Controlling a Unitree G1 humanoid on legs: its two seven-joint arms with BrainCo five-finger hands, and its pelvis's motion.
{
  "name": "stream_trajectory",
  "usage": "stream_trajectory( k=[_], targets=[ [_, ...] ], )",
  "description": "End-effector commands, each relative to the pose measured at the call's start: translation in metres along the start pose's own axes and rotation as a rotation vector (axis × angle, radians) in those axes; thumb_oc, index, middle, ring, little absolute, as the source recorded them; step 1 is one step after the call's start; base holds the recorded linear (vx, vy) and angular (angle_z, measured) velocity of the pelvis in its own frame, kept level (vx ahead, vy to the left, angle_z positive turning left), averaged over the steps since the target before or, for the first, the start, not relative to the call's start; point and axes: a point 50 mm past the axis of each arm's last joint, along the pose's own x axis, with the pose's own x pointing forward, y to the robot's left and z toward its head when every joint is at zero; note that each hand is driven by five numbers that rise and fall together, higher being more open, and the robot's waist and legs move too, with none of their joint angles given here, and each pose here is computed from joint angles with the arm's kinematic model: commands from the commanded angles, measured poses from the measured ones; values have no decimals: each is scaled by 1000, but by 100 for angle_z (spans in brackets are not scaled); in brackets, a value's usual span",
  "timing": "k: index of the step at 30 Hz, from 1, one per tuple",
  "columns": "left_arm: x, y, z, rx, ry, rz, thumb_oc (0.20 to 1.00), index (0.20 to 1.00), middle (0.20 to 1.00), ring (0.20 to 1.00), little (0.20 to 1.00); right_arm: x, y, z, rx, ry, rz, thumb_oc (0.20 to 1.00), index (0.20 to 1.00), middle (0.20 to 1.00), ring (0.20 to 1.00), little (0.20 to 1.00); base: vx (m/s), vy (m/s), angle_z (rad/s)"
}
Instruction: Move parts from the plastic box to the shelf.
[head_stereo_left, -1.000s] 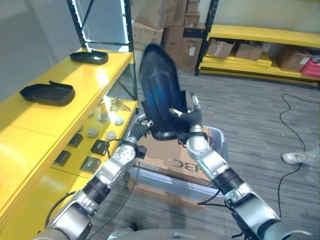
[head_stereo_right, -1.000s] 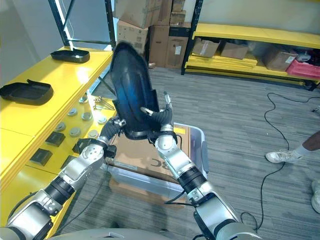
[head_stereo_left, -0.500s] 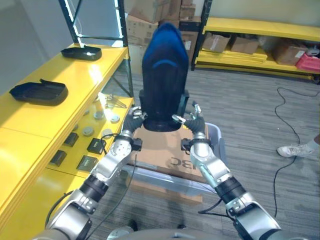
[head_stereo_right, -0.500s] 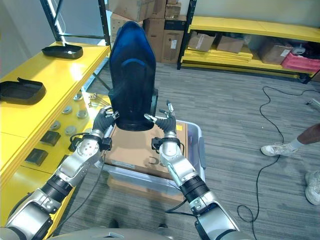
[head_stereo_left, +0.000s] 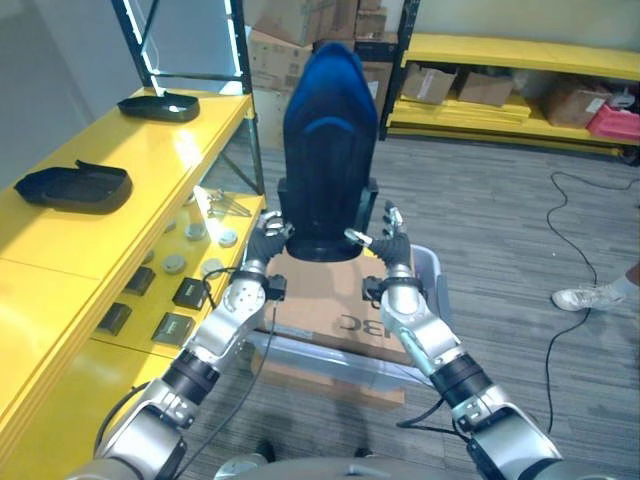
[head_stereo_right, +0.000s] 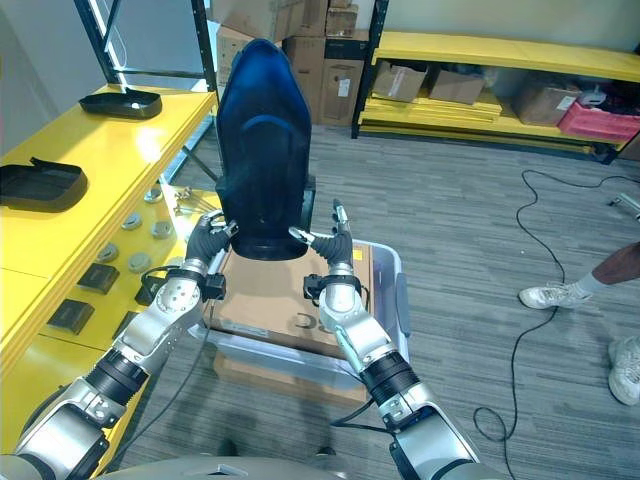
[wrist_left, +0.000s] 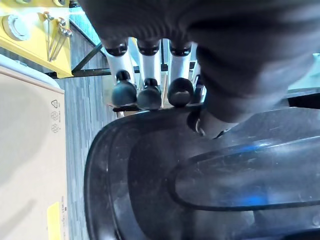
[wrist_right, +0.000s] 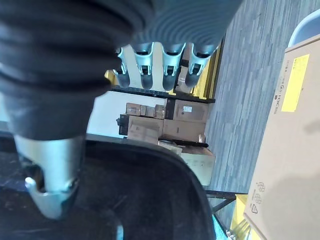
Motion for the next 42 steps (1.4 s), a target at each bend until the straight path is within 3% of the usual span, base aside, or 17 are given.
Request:
stream_trajectory(
  k=[1, 9, 15, 25, 42],
  targets=[
    [18, 9, 57, 38, -280, 93, 200, 200, 200, 200, 200, 12, -25, 20, 95, -92, -86, 1000, 1000, 1000, 1000, 1000, 0, 0, 0],
    [11, 40, 58, 48, -281, 179, 200, 200, 200, 200, 200, 7, -52, 52, 276, -192, -107, 1000, 1000, 1000, 1000, 1000, -17, -4, -1],
    [13, 43, 62, 50, -274, 213, 200, 200, 200, 200, 200, 4, -54, 72, 426, -246, -55, 1000, 1000, 1000, 1000, 1000, -2, -1, -1],
    [18, 34, 64, 26, -277, 263, 200, 200, 200, 200, 200, 0, -54, 88, 446, -293, -22, 1000, 1000, 1000, 1000, 1000, 0, 0, 0],
    [9, 56, 84, 7, -381, 352, 200, 200, 200, 200, 200, 0, -54, 88, 464, -280, -30, 1000, 1000, 1000, 1000, 1000, 3, 5, -1]
  ],
)
